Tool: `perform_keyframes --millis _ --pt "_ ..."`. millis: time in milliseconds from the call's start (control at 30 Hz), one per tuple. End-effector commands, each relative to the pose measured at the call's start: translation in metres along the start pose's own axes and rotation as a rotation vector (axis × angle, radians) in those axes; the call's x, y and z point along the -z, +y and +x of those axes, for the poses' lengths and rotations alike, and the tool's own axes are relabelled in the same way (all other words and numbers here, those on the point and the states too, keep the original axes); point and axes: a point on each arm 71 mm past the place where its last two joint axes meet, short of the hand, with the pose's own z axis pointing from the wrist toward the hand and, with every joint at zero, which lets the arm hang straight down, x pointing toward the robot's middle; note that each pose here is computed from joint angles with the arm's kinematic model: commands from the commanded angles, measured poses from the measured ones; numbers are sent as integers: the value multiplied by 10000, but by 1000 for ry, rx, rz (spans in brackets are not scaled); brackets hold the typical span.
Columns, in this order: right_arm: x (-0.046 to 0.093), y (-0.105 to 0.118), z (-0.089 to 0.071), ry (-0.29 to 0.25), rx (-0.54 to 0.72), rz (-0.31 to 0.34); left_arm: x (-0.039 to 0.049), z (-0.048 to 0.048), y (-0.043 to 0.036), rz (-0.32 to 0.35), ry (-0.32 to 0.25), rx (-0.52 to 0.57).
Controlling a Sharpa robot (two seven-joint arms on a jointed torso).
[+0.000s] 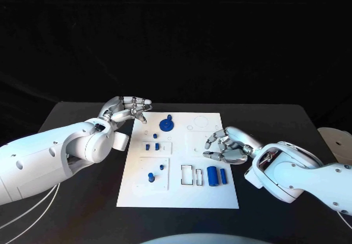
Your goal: Assemble the parts on the task board
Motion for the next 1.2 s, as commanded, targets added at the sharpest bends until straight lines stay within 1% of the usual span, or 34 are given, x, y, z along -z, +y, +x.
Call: perform_keyframes --millis 33,200,433,800,1200 --pt "106 -132 40 45 -9 113 9 27 -35 49 26 26" --pt "237 -248 59 26 83 164 20 33 -35 56 32 31" --pt "316 -282 192 36 164 195 31 27 -34 59 31 32" --pt "309 -276 313 47 219 204 38 16 -28 55 30 32" --pt "265 -269 473 81 233 203 44 8 -21 50 31 32"
